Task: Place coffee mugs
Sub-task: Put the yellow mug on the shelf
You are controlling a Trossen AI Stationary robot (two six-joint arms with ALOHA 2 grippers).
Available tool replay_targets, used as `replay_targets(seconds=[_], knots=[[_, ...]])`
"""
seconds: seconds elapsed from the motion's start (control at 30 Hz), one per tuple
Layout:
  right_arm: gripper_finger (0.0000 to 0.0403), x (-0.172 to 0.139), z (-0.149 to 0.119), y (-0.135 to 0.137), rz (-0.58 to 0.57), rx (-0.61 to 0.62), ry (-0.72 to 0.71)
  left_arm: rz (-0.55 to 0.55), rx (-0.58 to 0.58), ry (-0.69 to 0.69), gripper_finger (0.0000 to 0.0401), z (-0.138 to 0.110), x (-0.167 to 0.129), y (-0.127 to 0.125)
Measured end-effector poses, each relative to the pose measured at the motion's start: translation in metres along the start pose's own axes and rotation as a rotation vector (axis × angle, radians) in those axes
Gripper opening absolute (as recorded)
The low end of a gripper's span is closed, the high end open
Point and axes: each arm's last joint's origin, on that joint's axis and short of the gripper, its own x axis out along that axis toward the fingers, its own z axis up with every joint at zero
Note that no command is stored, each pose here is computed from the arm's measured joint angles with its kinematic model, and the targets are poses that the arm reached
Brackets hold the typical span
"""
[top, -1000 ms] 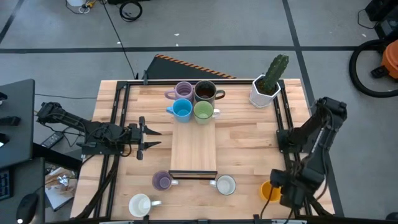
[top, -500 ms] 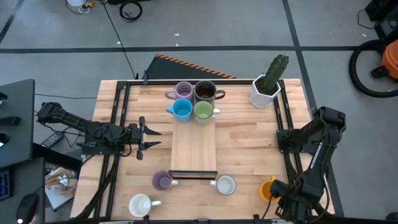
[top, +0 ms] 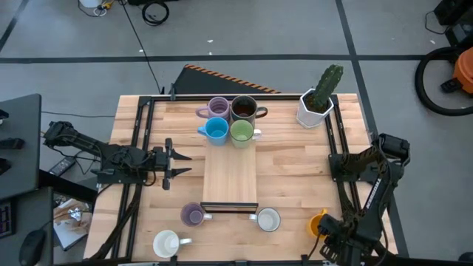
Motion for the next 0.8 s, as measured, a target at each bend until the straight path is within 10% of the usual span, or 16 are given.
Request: replay_targets(seconds=[0.8], knots=[[0.0151,0.0,0.069,0.027,0.102,-0.029,-0.075,0.0,0.011,-0.01,0.0172,0.001,0.0,0.0]])
